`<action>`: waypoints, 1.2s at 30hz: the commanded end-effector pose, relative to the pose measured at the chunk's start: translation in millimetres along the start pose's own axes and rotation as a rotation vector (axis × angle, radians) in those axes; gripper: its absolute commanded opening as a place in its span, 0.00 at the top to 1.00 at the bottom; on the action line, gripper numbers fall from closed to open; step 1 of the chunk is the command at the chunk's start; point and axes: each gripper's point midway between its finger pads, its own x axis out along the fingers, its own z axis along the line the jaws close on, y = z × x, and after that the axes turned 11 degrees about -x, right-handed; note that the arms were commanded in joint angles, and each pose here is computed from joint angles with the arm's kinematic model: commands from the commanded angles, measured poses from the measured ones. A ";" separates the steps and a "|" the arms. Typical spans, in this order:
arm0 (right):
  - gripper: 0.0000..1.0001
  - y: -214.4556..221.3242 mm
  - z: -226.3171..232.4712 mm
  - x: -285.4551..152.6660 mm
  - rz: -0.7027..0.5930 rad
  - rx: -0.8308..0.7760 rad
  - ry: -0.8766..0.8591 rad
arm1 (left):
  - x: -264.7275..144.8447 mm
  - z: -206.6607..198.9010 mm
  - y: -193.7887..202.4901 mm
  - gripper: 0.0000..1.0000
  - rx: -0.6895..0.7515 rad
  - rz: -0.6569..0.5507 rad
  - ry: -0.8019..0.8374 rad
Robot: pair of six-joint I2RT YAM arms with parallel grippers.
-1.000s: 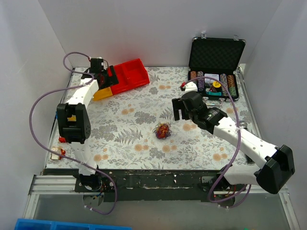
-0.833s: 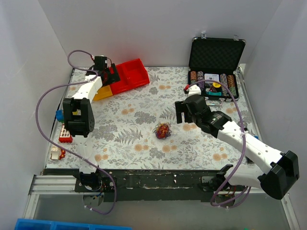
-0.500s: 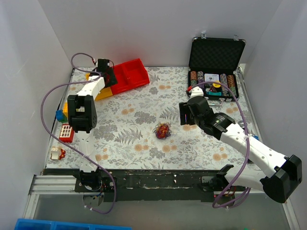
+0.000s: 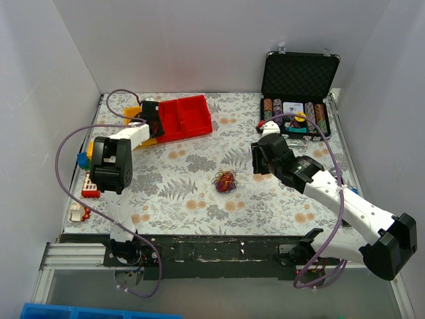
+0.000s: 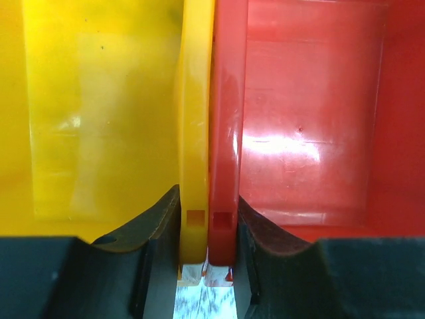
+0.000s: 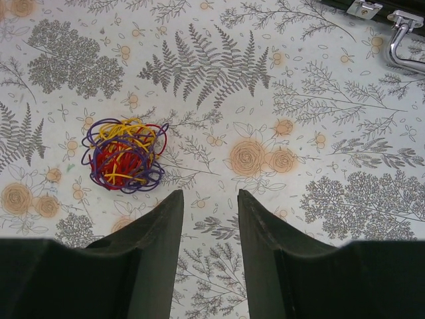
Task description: Untangle the cables
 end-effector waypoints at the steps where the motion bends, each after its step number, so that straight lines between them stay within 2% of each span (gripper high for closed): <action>1: 0.54 -8.3 5.9 4.4 -0.021 0.016 -0.020 | -45.3 -4.3 4.1 0.72 0.064 -0.041 0.063; 7: 0.55 -6.7 8.9 17.3 -0.007 0.010 -0.013 | -94.2 7.1 46.0 0.72 0.089 0.001 0.109; 14: 0.54 -1.0 20.0 38.5 0.042 0.002 -0.031 | -146.7 6.4 101.2 0.72 0.035 0.119 0.214; 17: 0.49 3.1 31.0 44.8 0.062 0.018 -0.074 | -160.0 0.4 117.4 0.71 0.041 0.125 0.243; 23: 0.29 -0.1 53.6 54.0 0.037 0.053 -0.155 | -160.4 -6.4 105.0 0.72 0.024 0.058 0.219; 30: 0.23 1.8 71.2 68.8 0.045 0.053 -0.185 | -146.0 -21.1 82.8 0.75 -0.043 0.038 0.166; 36: 0.20 20.4 76.7 89.3 0.081 0.044 -0.172 | -138.0 -28.4 92.0 0.75 -0.046 0.059 0.155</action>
